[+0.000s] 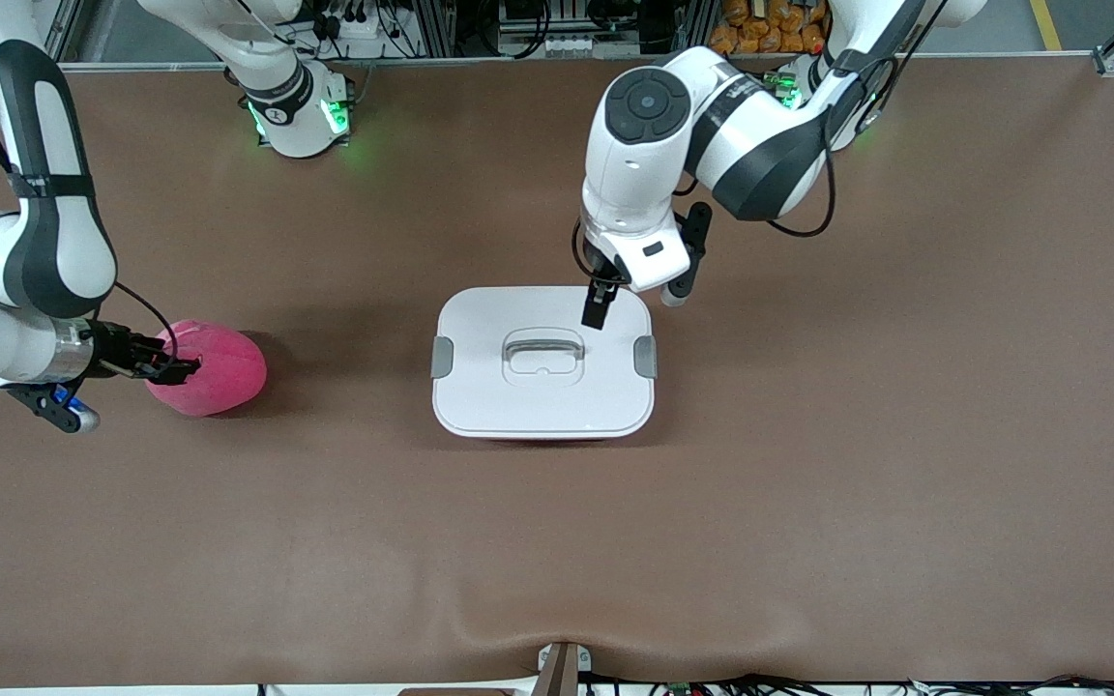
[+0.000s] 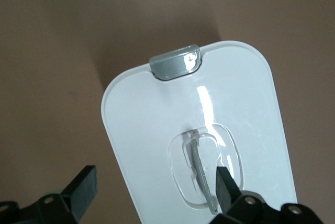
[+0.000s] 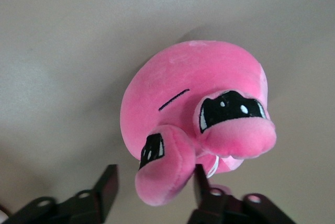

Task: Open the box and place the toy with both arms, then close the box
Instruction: 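Grasp the lid handle with the left gripper while the right gripper grips the plush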

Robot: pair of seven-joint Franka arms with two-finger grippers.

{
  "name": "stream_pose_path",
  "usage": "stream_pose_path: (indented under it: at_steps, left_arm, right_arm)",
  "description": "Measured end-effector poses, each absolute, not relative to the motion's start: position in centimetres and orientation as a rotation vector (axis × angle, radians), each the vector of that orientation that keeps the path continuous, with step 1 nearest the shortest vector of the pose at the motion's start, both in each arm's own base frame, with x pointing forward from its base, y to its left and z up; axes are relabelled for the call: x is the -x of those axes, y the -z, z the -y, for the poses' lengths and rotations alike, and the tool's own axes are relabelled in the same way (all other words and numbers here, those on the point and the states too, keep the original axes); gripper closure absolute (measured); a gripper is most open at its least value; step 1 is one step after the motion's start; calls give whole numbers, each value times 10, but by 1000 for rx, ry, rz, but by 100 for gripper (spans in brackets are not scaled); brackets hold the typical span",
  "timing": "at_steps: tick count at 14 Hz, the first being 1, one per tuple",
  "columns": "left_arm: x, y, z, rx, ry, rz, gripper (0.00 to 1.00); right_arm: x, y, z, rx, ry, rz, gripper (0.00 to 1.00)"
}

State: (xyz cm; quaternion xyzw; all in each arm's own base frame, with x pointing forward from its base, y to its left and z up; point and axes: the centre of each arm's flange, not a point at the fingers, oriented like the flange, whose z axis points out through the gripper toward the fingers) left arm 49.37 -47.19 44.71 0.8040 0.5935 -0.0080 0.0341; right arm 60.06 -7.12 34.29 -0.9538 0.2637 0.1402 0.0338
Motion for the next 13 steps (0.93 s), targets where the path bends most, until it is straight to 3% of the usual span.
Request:
stream_pose_path:
  at_steps: [6, 7, 10, 13]
  left_arm:
    - [-499, -438, 490, -2328, 42, -1917, 0]
    - [-500, -437, 492, -2299, 35, -1930, 0]
    - [-493, -423, 506, -2277, -13, -1956, 6]
    - [-489, -411, 516, -2249, -2, -1977, 8]
  right_arm:
    - [-598, -337, 70, 2934, -443, -809, 45]
    - [-598, -335, 69, 2934, -444, -809, 50]
    - [-602, -333, 69, 2935, -398, -830, 85]
    - [-605, -333, 68, 2931, -372, -860, 89]
